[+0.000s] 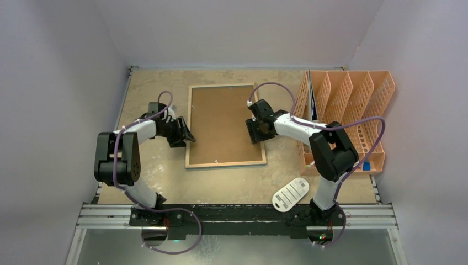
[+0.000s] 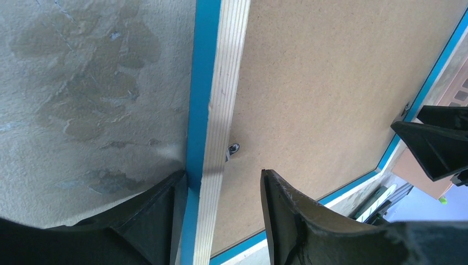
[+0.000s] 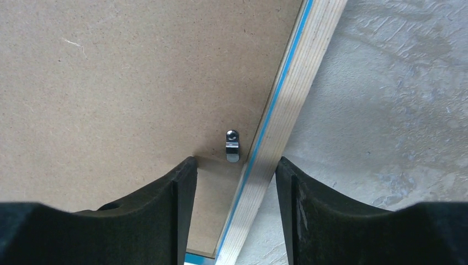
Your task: Put the photo into the frame
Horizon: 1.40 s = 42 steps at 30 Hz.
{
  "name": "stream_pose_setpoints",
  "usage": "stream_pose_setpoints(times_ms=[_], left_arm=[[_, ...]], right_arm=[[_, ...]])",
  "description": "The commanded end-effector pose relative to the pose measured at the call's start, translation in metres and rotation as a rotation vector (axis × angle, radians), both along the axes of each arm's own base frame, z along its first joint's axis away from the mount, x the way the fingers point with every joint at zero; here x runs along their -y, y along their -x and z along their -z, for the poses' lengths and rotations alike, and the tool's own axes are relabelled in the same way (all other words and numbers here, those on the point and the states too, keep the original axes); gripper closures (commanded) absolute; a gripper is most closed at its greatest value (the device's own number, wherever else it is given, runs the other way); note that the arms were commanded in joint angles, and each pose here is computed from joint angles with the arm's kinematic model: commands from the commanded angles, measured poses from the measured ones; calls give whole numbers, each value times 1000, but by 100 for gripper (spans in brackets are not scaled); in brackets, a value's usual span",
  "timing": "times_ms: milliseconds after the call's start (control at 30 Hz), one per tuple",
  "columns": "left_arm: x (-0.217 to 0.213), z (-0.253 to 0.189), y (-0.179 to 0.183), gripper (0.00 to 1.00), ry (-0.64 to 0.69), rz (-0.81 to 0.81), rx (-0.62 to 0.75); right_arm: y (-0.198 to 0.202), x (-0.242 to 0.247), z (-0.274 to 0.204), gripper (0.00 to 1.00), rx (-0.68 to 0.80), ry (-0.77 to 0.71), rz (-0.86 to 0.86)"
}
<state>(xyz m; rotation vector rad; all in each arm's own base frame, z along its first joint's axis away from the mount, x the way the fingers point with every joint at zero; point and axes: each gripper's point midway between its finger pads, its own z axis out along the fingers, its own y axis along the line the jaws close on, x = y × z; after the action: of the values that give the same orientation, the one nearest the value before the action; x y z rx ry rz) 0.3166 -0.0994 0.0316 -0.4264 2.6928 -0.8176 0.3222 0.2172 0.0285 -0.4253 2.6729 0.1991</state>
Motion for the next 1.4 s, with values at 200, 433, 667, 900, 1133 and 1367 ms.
stream_pose_setpoints(times_ms=[200, 433, 667, 900, 1133, 1367], left_arm=[[11, 3, 3, 49, 62, 30, 11], [10, 6, 4, 50, 54, 33, 7], [7, 8, 4, 50, 32, 37, 0], [6, 9, 4, 50, 27, 37, -1], [6, 9, 4, 50, 24, 36, 0], [5, 9, 5, 50, 20, 35, 1]], right_arm=[[-13, -17, -7, 57, 51, -37, -16], [-20, -17, -3, 57, 48, -17, 18], [-25, -16, -1, 48, 38, 1, 41], [-22, -16, -2, 59, 50, -2, 4], [-21, -18, -3, 72, 40, -8, -8], [-27, -17, -3, 80, 51, 5, 9]])
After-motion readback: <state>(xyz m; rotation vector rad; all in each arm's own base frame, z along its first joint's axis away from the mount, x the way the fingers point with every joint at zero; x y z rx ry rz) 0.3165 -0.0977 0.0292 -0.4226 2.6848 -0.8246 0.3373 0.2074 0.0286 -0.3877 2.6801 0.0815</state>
